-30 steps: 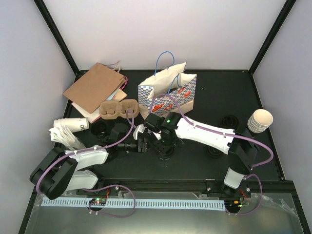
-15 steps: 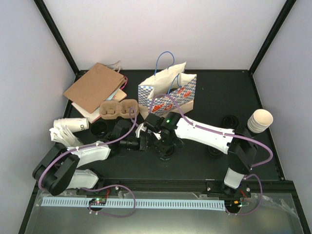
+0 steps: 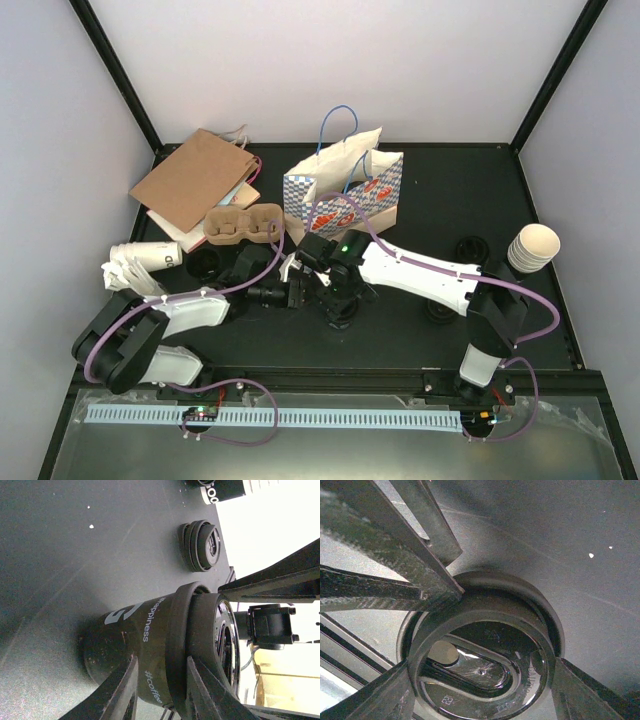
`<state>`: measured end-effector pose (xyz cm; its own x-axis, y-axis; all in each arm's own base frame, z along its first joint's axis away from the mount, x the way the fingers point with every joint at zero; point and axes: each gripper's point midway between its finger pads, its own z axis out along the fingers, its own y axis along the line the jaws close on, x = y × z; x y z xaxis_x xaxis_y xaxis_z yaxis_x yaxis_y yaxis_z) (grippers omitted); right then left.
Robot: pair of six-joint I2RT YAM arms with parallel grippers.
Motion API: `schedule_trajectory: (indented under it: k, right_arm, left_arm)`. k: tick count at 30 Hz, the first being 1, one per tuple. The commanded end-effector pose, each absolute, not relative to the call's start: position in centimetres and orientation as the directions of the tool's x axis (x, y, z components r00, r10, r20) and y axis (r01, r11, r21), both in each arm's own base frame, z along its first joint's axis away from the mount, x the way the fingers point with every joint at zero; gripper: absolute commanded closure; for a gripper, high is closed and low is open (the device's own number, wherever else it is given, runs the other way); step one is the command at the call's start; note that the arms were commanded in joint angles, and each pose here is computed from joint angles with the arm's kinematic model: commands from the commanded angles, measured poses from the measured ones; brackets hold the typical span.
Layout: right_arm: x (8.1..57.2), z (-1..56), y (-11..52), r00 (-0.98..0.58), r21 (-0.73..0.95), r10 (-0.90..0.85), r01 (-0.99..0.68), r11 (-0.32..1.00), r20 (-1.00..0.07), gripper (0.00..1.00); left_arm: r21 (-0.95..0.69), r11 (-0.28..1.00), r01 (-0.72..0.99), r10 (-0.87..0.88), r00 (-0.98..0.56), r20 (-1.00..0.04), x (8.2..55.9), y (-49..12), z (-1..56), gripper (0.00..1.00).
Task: Pack the takeout coffee
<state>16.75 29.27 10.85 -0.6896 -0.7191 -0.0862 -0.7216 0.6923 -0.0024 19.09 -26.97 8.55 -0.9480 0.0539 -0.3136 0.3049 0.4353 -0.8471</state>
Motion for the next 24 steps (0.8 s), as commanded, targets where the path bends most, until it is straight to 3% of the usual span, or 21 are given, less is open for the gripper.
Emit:
schedule_trajectory:
  k: [1,8,14,24]
  right_arm:
    - [14.2,5.3,28.6,-0.670,0.048,-0.738,-0.737,0.674,0.077,0.32]
    - [13.3,5.4,28.8,-0.653,0.064,-0.754,-0.751,0.657,0.072,0.32]
    - [12.6,5.6,29.5,-0.608,0.029,-0.793,-0.792,0.609,0.046,0.32]
    - [12.8,6.8,29.9,-0.595,0.037,-0.803,-0.803,0.595,-0.011,0.32]
  left_arm:
    - [-0.752,0.641,0.154,0.039,-0.985,-0.169,17.4,-23.9,1.6,0.72]
    - [-0.781,0.594,0.192,0.011,-0.973,-0.230,17.9,-24.4,4.2,0.65]
    - [-0.818,0.507,0.271,-0.005,-0.948,-0.317,19.2,-25.5,8.5,0.52]
    - [-0.842,0.430,0.324,0.079,-0.943,-0.323,20.1,-27.2,9.2,0.42]
